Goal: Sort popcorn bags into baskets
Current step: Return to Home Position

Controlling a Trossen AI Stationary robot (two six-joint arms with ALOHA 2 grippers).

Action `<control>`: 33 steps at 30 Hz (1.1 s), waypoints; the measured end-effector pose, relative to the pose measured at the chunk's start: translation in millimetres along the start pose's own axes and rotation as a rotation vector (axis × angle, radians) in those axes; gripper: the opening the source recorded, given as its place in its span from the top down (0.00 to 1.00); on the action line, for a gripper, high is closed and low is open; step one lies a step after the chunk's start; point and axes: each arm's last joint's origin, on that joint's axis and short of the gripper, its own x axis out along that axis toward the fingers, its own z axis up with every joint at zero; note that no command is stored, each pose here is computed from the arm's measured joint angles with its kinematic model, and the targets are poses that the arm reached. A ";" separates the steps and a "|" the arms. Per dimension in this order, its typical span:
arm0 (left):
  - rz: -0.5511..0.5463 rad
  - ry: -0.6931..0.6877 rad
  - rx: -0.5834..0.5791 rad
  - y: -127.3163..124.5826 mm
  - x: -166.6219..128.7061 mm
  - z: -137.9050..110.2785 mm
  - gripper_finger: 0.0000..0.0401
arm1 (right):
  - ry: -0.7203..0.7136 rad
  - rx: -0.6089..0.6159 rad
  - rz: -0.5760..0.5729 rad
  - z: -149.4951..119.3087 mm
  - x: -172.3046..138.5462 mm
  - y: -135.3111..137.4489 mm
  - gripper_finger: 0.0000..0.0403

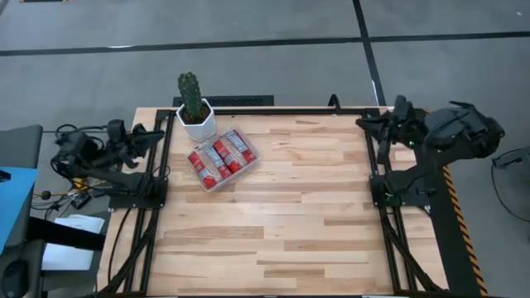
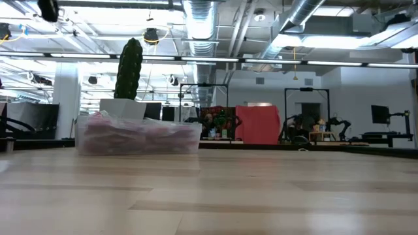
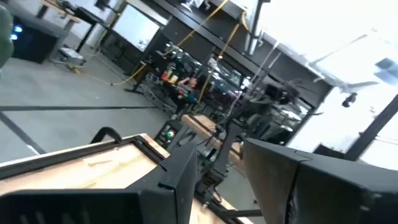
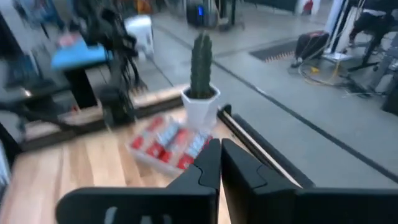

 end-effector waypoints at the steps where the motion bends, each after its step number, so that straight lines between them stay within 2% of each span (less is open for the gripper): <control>1: -0.012 0.002 -0.003 2.1 -3.6 1.0 0.70 | -0.034 0.019 0.009 -5.9 -1.6 -3.7 0.91; 5: -0.037 0.040 0.076 6.4 -9.5 -0.8 0.70 | -0.140 0.069 0.086 -33.4 -11.0 -19.2 0.92; 9: -0.023 0.108 0.172 10.5 -5.9 -15.4 0.70 | -0.185 0.159 0.113 -75.4 -14.9 -34.5 0.93; 11: -0.002 0.159 0.185 16.3 -1.3 -34.4 0.70 | -0.232 0.202 0.121 -97.6 -12.2 -38.5 0.93; 14: 0.006 0.213 0.133 24.4 6.2 -63.9 0.70 | -0.319 0.240 0.149 -128.3 -9.7 -44.6 0.92; 19: -0.078 0.253 0.109 37.2 15.8 -110.8 0.70 | -0.451 0.290 0.177 -172.5 -1.1 -49.1 0.91; 23: -0.102 0.287 0.119 49.7 17.1 -140.2 0.70 | -0.392 0.245 0.152 -197.2 15.3 -41.4 0.92; 26: -0.094 0.304 0.117 58.4 16.6 -156.4 0.70 | -0.391 0.261 0.160 -204.0 23.0 -36.1 0.93; 29: -0.093 0.319 0.115 64.9 15.6 -168.1 0.70 | -0.356 0.232 0.172 -217.3 29.3 -34.0 0.93; 31: -0.139 0.329 0.122 64.3 15.6 -170.1 0.70 | -0.375 0.226 0.184 -216.7 29.3 -33.5 0.93; 33: -0.176 0.349 0.154 63.5 15.3 -170.9 0.70 | -0.332 0.160 0.190 -228.0 35.9 -30.0 0.93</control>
